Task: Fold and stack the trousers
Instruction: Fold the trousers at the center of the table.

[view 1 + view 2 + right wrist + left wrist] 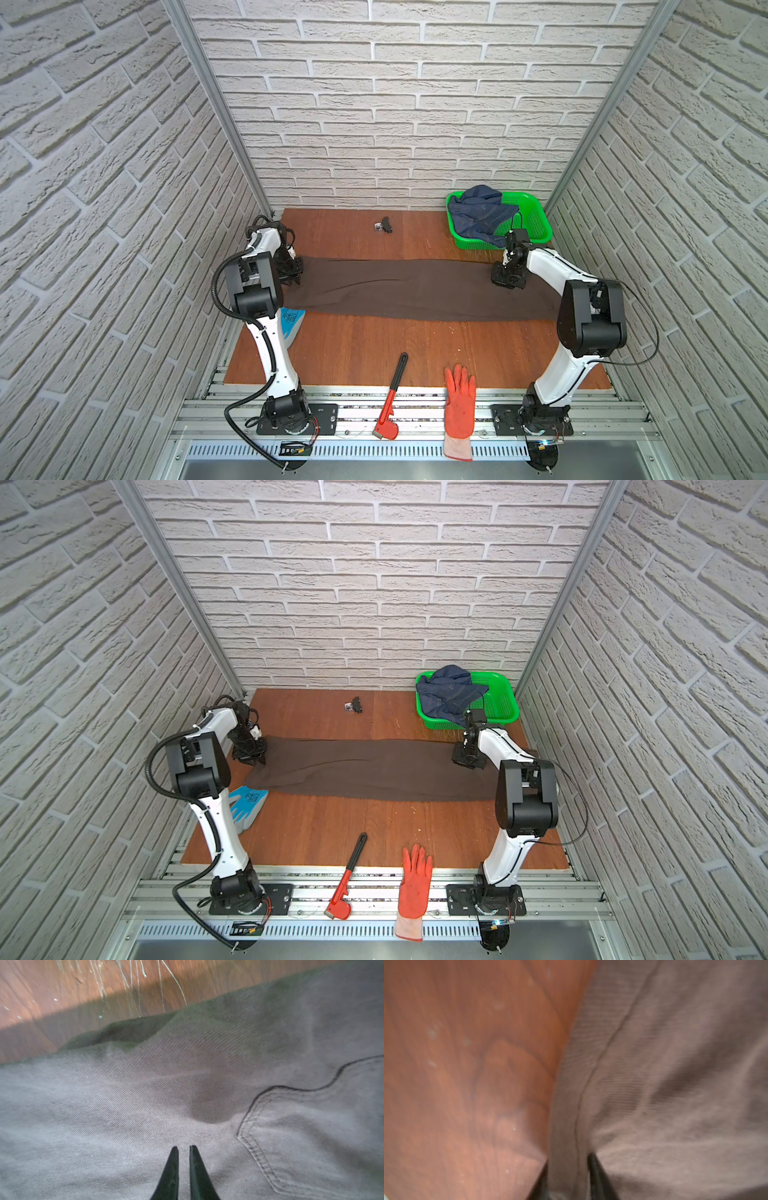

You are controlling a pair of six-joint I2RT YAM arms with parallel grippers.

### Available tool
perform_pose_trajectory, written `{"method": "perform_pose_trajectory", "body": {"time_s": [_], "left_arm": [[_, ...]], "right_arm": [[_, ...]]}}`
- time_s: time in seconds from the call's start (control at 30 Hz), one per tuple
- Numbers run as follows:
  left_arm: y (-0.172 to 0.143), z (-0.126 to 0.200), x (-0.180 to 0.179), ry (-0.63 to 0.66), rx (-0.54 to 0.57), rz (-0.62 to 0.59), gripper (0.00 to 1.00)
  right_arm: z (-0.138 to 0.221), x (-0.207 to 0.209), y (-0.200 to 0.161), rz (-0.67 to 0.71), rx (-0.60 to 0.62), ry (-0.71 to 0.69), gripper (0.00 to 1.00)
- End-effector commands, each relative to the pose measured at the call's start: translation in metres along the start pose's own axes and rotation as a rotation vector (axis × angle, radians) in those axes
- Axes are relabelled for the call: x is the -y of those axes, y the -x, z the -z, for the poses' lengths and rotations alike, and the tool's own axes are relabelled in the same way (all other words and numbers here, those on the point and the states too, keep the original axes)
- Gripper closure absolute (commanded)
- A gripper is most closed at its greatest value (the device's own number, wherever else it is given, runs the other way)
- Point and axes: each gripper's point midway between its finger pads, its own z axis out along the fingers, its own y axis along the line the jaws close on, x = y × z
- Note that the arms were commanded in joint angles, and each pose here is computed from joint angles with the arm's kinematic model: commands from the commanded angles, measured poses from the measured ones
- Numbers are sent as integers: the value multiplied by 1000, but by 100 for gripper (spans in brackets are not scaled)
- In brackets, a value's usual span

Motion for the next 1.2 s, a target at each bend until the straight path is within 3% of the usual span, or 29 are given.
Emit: {"method": "perform_pose_trajectory", "body": {"time_s": [0.0,0.17,0.5,0.7,0.93,1.17], "left_arm": [[-19,-20,-1,10,-80,-4,98],[5,18,-19,65,45,39,100],[46,119,-101,326,342,170,100],[50,132,-120,371,347,170,100],[46,133,-88,244,321,155,100],[30,149,-1,75,309,73,100]], "right_arm": [[15,-4,6,-14,46,32,86],[21,-7,6,3,62,55,86],[20,-12,6,-2,59,82,86],[9,-10,5,-9,34,68,86],[-14,-14,-9,-2,-29,59,87],[-18,-38,-22,49,-52,87,89]]}}
